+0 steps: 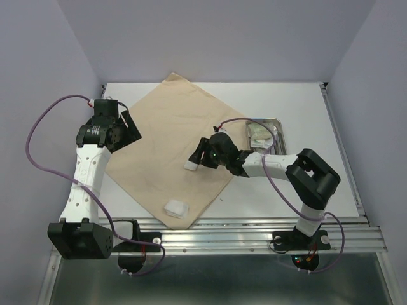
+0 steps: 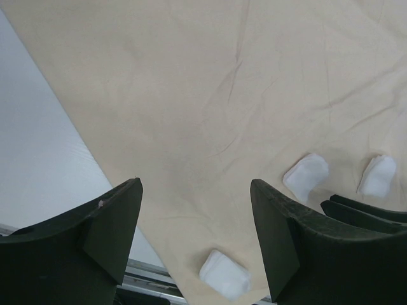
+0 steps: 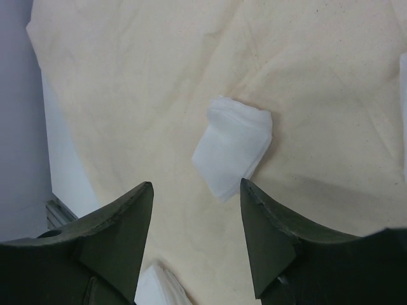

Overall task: Prepare the surgical pack
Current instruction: Adjust the medical item in the surgical kit.

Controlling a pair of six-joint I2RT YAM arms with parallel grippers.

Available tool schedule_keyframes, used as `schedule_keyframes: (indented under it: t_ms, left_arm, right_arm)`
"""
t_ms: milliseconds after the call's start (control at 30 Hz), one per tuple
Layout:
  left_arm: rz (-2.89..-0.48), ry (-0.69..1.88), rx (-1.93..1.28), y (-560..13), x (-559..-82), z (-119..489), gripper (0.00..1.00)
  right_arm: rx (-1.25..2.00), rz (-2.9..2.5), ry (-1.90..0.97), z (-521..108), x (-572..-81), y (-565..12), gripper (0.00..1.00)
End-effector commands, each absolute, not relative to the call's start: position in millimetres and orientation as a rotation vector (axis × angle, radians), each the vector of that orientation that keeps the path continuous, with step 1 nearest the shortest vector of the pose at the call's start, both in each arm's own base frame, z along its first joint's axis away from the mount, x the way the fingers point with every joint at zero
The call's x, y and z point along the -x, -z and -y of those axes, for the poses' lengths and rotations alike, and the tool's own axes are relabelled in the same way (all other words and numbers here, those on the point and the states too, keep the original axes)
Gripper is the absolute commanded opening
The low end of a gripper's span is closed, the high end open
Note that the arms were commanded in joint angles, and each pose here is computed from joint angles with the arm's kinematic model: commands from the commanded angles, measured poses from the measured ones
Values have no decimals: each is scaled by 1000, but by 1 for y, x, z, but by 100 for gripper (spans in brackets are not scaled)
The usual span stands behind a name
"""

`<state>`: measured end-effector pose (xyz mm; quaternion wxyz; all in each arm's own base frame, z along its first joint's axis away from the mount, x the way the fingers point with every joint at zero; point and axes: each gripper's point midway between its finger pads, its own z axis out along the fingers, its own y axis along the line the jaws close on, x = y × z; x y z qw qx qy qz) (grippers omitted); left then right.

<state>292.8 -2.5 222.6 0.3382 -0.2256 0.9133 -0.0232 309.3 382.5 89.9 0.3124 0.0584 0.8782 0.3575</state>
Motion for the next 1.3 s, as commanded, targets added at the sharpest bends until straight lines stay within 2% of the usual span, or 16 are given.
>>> schedule_keyframes:
  t_ms: [0, 900, 1267]
  left_arm:
    - [-2358, 52, 568, -226, -295, 0, 80]
    - [-2360, 38, 566, -225, -294, -2, 80]
    - [-2358, 36, 565, -226, -292, -2, 80]
  right_arm:
    - [-201, -2261, -1049, -401, -318, -103, 62]
    - [-319, -2356, -1002, -403, -319, -59, 65]
    - [-466, -2384, -1009, -399, -321, -45, 65]
